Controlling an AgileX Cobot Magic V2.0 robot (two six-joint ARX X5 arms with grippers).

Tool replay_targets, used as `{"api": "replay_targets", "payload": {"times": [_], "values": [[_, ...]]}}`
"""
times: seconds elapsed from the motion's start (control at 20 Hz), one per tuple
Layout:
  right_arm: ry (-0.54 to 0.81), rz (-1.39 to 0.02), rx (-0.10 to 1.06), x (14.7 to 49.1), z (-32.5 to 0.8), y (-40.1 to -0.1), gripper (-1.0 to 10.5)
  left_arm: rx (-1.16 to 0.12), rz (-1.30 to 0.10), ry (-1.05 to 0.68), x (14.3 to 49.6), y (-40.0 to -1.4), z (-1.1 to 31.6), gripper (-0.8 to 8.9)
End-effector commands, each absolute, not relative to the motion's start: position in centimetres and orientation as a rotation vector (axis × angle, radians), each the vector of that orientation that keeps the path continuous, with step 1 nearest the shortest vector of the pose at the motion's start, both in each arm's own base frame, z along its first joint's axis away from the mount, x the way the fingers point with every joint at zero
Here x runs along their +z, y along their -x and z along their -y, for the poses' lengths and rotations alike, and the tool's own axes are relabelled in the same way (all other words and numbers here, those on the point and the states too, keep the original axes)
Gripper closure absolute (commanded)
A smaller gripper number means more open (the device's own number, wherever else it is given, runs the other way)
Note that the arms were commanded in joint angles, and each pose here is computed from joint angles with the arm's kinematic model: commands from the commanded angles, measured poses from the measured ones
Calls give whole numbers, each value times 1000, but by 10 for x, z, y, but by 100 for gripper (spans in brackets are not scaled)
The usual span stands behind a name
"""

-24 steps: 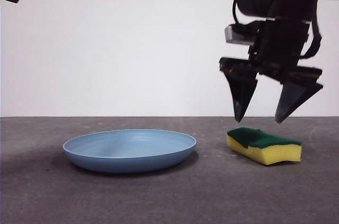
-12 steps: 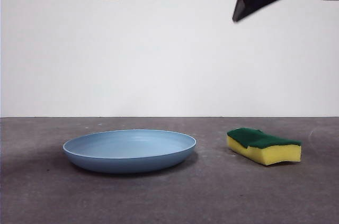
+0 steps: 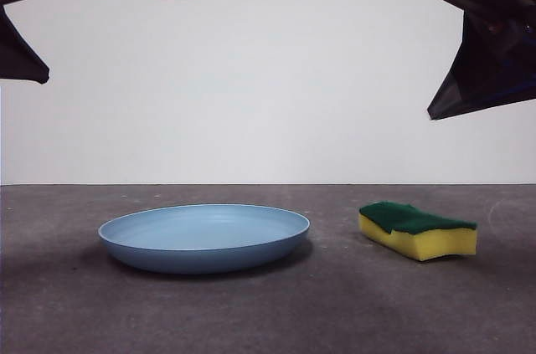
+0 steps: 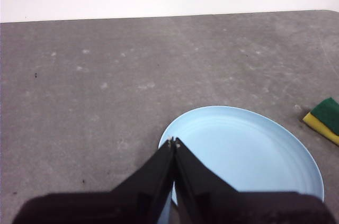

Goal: Pick up the plate,pick up the cloth,clean the plate with the cloth

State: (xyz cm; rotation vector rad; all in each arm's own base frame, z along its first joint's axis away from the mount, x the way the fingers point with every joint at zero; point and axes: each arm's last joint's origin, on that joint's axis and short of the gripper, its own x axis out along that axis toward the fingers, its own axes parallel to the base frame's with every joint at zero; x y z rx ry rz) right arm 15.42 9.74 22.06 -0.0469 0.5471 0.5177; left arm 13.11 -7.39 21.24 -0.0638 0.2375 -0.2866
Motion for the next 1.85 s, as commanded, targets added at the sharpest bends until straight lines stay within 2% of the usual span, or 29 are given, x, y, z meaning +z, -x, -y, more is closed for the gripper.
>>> {"api": "replay_targets", "payload": {"times": [0.05,0.6,0.7,0.95,1.15,1.4,1.65,1.85], "values": [[34,-546,512,220,-97,-154,946,-280,-222,68,214,-131,73,814],[34,-546,512,220,-97,-154,946,-275,-282,16,207,-129,72,814],[34,-546,512,220,-97,-154,946,-226,-288,-22,207,-126,66,814],[34,-546,512,220,-97,-154,946,-150,-111,74,223,-113,35,814],[34,-546,512,220,-97,-154,946,-49,-44,97,203,-102,16,814],[34,-546,512,220,-97,-154,946,-42,-37,100,163,-99,11,814],[34,-546,512,220,-97,-154,946,-10,-170,77,148,-96,9,814],[34,-546,512,220,-97,-154,946,-8,-175,82,148,-96,8,814]]}}
